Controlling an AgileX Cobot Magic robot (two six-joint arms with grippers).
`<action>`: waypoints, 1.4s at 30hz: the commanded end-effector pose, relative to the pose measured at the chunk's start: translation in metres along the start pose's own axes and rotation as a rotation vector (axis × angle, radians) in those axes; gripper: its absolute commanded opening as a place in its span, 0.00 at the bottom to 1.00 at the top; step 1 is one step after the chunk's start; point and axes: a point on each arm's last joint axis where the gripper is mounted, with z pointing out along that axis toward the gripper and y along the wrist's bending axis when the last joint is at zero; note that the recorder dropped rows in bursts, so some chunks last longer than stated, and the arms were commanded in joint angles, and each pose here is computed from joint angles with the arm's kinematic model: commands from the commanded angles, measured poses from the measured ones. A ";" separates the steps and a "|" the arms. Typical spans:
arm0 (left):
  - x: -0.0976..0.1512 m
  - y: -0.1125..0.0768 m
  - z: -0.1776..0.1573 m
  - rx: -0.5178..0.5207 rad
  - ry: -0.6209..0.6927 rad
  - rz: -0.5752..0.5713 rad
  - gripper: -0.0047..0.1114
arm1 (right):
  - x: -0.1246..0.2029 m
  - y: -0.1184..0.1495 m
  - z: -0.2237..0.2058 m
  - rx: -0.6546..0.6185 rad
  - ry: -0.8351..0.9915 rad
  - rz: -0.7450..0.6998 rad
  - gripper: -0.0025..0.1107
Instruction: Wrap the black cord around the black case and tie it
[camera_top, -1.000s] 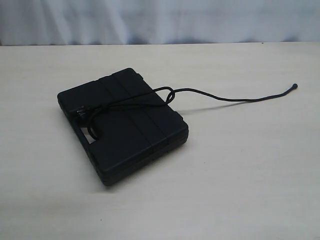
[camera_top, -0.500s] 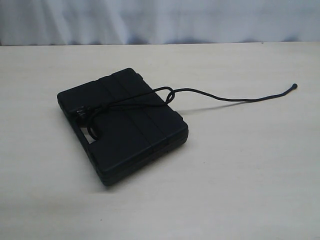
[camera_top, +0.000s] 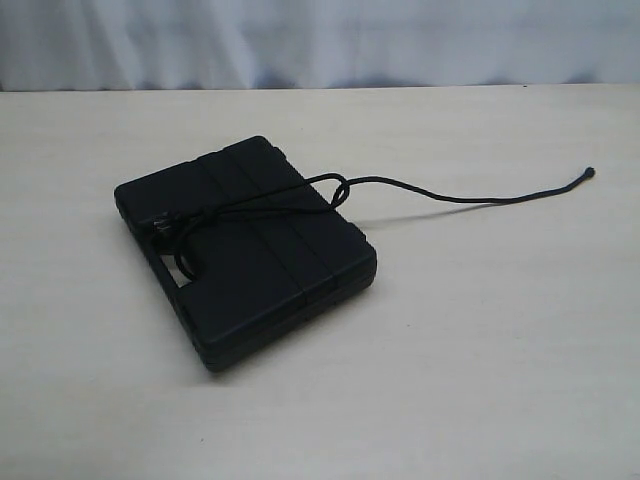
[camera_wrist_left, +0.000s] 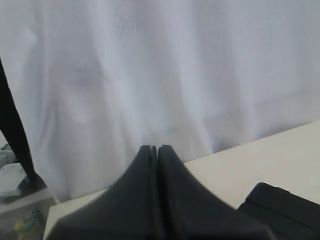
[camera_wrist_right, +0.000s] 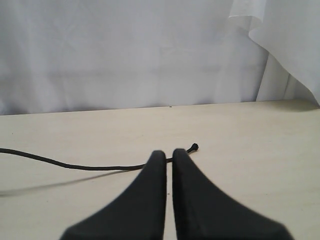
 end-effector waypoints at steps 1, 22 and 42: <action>0.013 0.001 -0.013 -0.068 -0.059 0.043 0.04 | 0.001 0.000 0.000 0.001 0.000 -0.006 0.06; 0.055 -0.009 -0.049 -0.127 -0.136 0.088 0.04 | 0.001 0.000 0.000 0.001 0.000 0.002 0.06; 0.082 -0.019 -0.069 -0.107 -0.218 -0.002 0.04 | 0.001 0.000 0.000 0.001 0.000 0.002 0.06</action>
